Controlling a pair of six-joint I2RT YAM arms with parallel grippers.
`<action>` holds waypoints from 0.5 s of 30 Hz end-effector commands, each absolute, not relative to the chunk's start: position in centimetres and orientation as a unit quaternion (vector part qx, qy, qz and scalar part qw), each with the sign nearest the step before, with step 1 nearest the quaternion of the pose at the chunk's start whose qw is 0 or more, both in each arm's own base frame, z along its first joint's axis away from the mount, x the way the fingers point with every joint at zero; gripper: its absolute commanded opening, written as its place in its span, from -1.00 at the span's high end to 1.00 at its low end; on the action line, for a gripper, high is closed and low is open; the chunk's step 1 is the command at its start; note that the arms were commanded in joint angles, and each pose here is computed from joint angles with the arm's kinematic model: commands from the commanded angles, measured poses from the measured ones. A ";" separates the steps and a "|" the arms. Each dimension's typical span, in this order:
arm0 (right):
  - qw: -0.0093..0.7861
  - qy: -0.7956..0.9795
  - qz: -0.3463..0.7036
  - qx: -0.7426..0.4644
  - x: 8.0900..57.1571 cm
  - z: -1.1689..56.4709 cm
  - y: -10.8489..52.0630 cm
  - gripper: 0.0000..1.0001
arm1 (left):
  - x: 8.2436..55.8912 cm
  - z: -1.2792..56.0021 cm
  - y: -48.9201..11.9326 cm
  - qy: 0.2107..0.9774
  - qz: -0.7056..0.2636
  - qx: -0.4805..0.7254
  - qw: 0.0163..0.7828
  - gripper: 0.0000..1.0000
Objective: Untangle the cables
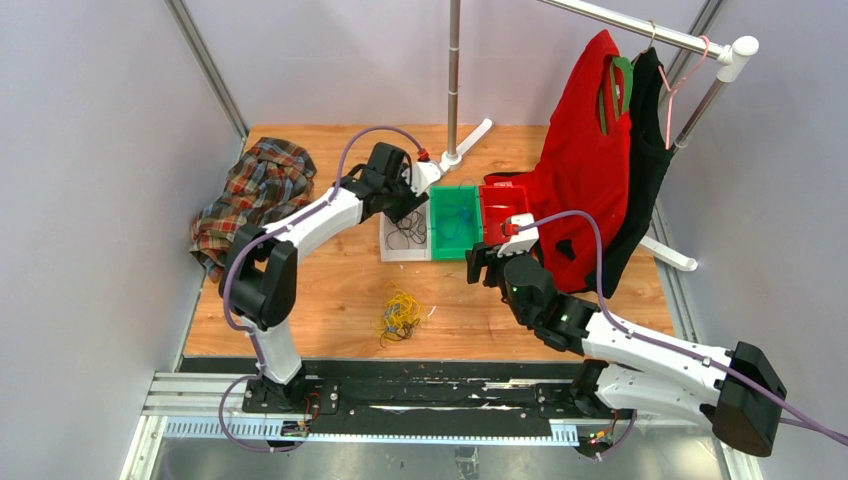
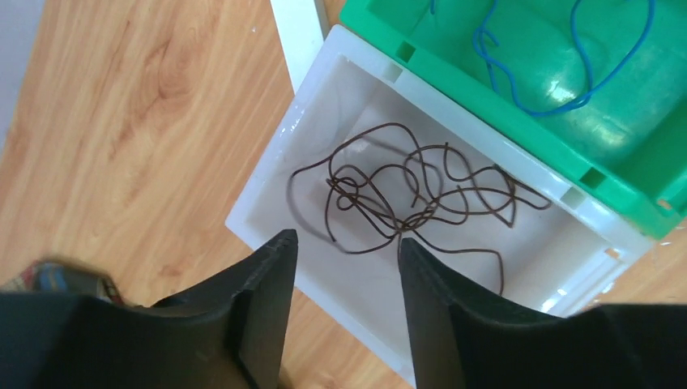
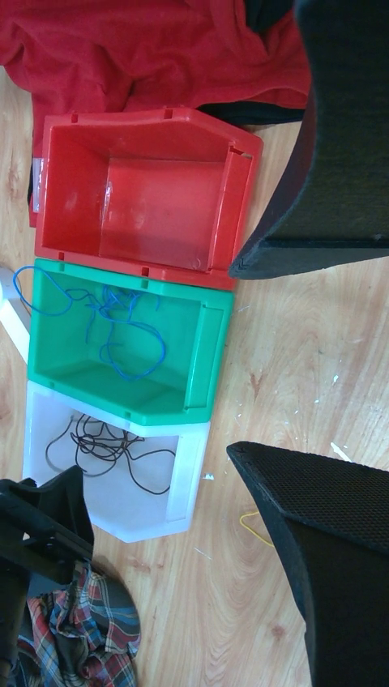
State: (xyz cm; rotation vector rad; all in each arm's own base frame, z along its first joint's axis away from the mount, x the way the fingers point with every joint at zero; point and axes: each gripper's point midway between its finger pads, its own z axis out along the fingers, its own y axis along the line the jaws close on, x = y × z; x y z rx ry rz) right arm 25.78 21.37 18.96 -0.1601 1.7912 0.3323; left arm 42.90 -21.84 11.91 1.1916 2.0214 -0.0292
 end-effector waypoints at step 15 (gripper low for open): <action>0.608 0.775 0.157 -0.078 25.7 19.9 21.7 -0.45 | 24.6 17.2 -22.4 0.703 -0.260 0.610 0.256 -0.57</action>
